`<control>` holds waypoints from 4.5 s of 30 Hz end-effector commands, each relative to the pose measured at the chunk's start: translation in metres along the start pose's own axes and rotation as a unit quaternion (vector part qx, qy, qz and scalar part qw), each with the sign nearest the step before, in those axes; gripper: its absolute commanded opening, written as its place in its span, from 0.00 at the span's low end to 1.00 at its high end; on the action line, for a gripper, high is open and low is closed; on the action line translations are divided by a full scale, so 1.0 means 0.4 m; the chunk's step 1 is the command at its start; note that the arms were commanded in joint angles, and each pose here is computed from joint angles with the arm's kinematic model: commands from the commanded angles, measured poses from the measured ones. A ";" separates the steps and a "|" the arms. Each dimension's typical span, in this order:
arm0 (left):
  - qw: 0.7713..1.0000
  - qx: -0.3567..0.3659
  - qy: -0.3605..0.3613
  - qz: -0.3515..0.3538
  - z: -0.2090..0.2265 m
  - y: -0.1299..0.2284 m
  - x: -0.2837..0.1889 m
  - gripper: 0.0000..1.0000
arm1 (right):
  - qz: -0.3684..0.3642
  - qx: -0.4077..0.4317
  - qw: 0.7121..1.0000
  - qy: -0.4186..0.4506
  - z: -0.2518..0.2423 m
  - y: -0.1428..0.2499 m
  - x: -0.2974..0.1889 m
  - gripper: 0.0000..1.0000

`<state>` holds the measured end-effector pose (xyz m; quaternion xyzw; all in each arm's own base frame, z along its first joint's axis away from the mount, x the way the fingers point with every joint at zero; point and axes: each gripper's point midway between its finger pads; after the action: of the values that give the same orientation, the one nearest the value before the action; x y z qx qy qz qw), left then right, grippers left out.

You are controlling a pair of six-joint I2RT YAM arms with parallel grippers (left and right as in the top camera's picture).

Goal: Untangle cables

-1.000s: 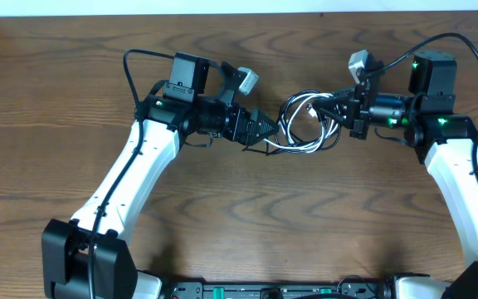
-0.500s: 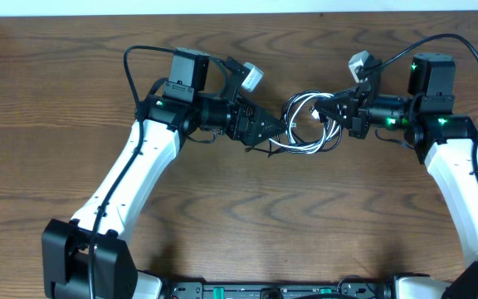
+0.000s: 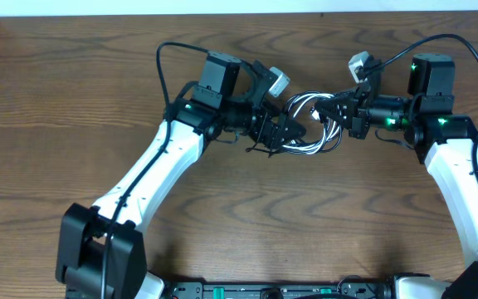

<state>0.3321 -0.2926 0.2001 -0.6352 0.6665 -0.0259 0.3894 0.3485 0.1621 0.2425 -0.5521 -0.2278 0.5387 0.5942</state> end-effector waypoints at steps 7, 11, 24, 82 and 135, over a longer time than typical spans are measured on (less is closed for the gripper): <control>1.000 -0.004 -0.002 -0.019 0.005 -0.030 0.010 0.07 | -0.002 0.011 1.000 -0.006 0.008 -0.005 -0.003 0.02; 0.999 -0.007 -0.027 -0.024 0.026 -0.033 0.009 0.07 | 0.015 0.030 0.999 0.029 -0.021 0.011 -0.004 0.29; 0.983 -0.092 -0.150 -0.058 0.136 -0.043 -0.012 0.07 | 0.064 0.174 0.968 0.170 -0.116 0.080 -0.014 0.67; 0.941 -0.223 -0.240 -0.083 0.219 -0.011 -0.046 0.07 | 0.236 0.298 0.845 0.376 -0.166 0.355 0.081 0.01; 0.940 -0.254 -0.215 -0.079 0.221 -0.009 -0.059 0.07 | 0.171 0.165 0.958 0.162 -0.045 0.216 0.266 0.01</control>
<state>0.3679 -0.2481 0.1462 -0.7389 0.5279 0.2490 0.3365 0.3761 0.2202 0.0846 -0.5777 0.1452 0.5339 0.6001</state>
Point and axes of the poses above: each gripper's point midway between its finger pads, its own x axis out along the fingers, its own z axis along the line the jaws close on, y = z × x, and after that the axes turned 13 degrees about -x, right-handed
